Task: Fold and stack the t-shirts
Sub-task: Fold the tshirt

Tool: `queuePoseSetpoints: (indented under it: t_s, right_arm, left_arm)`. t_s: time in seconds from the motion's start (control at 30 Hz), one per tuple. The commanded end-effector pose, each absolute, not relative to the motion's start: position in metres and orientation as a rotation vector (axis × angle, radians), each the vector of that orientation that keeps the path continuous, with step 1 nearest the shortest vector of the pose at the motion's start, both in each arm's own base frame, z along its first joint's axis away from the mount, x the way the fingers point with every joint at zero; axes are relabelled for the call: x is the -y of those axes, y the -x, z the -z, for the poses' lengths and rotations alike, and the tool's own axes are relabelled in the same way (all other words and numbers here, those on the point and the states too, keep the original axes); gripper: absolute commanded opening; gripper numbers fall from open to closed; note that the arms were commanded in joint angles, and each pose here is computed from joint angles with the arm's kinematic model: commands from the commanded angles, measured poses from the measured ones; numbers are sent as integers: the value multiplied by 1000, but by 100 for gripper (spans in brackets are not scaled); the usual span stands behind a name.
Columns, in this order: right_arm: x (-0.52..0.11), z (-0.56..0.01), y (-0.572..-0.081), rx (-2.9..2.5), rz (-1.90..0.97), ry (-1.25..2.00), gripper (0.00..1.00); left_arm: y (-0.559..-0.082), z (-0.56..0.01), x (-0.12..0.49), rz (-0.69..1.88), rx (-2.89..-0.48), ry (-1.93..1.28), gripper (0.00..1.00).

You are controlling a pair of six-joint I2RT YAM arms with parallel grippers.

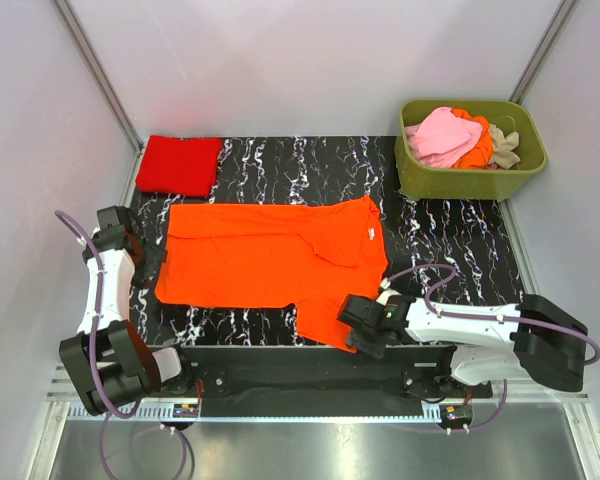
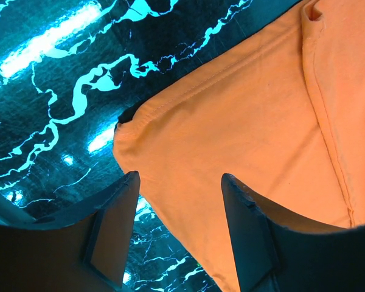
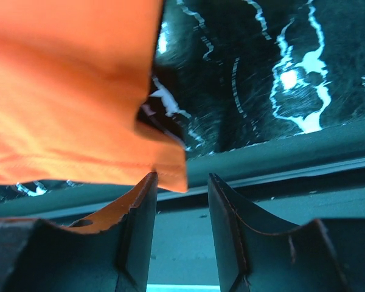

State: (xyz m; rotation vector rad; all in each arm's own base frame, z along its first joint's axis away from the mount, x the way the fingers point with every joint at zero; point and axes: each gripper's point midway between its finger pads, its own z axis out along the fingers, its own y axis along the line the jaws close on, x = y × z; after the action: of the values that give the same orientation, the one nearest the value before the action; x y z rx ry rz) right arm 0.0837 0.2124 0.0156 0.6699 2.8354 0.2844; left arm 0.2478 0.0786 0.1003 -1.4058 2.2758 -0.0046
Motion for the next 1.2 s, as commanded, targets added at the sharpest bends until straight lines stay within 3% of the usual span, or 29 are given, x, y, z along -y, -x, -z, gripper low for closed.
queuePoseSetpoints:
  t_s: [0.0, 0.1, 0.2, 0.23, 0.27, 0.57, 0.9, 1.17]
  right_arm:
    - [-216, -13, -91, -2783, -305, -732, 46]
    - [-215, -16, -97, -2744, -313, -742, 42]
    - [-214, -19, -103, -2706, -331, -746, 19]
    - [-213, -20, -103, -2699, -333, -746, 2]
    - [-212, -22, -104, -2692, -341, -741, 0]
    - [-227, -68, -124, -2578, -512, -623, 0]
    - [-235, -105, -141, -2479, -583, -493, 0]
    - [-224, -121, -147, -2394, -616, -444, 0]
  left_arm:
    - [-252, -102, -77, 26, -2270, 1380, 61]
    - [-252, -101, -80, 13, -2258, 1390, 61]
    - [-251, -100, -79, 13, -2253, 1401, 60]
    - [-249, -100, -83, -13, -2229, 1436, 59]
    - [-246, -99, -83, -20, -2217, 1463, 58]
    - [-231, -101, -70, 42, -2194, 1557, 58]
    - [-199, -49, -57, -21, -2301, 1726, 58]
    - [-207, -43, -95, -257, -2200, 1723, 57]
